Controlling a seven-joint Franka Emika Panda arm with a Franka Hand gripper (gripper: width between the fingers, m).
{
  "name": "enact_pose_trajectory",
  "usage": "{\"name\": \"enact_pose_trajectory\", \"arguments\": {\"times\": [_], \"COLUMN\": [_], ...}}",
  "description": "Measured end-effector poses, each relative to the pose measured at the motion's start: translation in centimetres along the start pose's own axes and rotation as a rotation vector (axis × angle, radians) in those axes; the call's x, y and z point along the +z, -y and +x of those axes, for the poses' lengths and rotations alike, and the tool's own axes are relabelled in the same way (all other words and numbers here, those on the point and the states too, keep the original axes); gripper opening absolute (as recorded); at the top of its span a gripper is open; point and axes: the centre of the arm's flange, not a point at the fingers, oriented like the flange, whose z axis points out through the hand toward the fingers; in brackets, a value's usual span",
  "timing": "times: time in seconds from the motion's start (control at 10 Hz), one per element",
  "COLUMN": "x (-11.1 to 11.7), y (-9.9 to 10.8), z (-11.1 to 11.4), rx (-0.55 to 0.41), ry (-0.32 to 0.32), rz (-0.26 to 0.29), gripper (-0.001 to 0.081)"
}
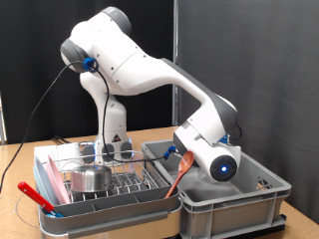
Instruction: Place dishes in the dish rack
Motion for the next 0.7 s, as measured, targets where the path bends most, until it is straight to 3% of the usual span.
{"name": "enact_pose_trajectory", "arguments": {"times": [0.7], "x": [0.73], "y": [0.15], "z": [-0.04], "rx": [-0.007], "ry": [-0.005], "rz": [0.068], "gripper": [0.0809]}}
